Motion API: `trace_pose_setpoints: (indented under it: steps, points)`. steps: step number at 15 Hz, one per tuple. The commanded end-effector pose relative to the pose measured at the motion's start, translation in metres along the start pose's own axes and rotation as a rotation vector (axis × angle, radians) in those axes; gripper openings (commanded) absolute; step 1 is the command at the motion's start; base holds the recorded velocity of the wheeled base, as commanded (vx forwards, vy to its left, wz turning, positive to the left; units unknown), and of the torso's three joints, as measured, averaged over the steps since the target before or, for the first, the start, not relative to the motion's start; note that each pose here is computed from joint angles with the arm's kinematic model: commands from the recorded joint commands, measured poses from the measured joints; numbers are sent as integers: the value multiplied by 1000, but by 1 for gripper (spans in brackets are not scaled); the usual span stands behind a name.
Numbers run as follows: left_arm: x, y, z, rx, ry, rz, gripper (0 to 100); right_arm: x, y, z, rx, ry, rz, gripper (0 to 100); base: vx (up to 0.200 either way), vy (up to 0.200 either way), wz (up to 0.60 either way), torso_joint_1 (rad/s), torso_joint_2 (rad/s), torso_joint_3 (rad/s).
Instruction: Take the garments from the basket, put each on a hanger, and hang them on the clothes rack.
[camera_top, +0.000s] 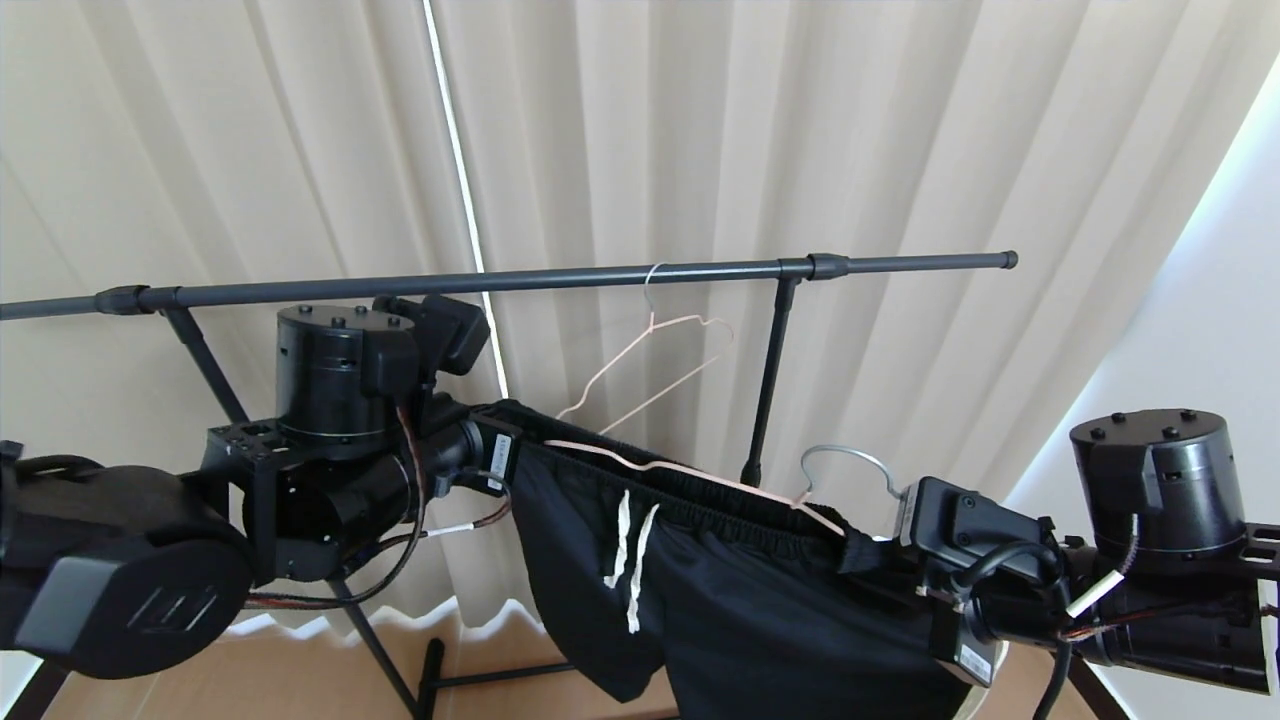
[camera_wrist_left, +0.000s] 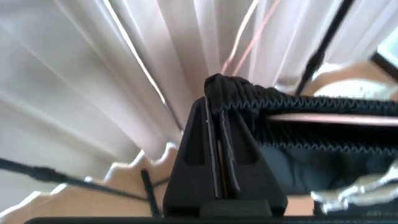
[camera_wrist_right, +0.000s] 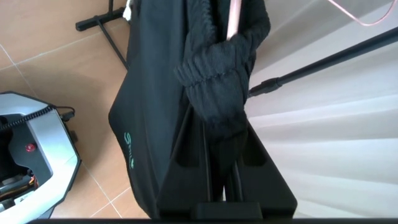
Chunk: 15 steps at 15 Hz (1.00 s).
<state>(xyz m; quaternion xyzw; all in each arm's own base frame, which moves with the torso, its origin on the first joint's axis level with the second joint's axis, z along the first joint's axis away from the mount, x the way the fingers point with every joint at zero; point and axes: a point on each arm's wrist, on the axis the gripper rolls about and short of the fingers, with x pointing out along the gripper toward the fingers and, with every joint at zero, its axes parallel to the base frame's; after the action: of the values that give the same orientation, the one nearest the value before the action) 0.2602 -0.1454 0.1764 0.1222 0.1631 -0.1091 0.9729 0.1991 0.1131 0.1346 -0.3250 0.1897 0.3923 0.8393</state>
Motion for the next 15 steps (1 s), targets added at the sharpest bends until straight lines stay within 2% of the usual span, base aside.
trace_pose_setpoints:
  steps: [1, 4, 6, 8, 11, 13, 14, 15]
  points:
    - [-19, 1, 23, -8, -54, -18, 0, 2, 0, -1, 1, 9, 1, 0, 0, 0, 0, 0, 0, 0]
    - [-48, -5, 45, 31, -11, -82, 0, 3, -1, 0, 0, 12, -6, 0, 0, 0, 0, 0, 0, 0]
    - [-60, -12, 53, 59, 26, -122, 0, 2, -1, 0, 0, 11, -7, 0, 0, 0, 0, 0, 0, 0]
    - [-65, -17, 59, 61, 43, -148, 0, 2, -1, 0, 0, 9, -8, 0, 0, 0, 0, 0, 0, 0]
    - [-71, -27, 57, 74, 61, -186, 0, 5, -3, 1, 4, 17, -21, 0, 0, 0, 0, 0, 0, 0]
    - [-76, -33, 55, 95, 79, -212, 0, 6, -7, 7, 5, 26, -81, 0, 0, 0, 0, 0, 0, 0]
    - [-77, -35, 54, 103, 90, -221, 0, 5, -9, 12, 24, 13, -97, 0, 0, 0, 0, 0, 0, 0]
    - [-77, -36, 50, 101, 109, -222, 0, 4, -10, 19, 81, -15, -102, 0, 0, 0, 0, 0, 0, 0]
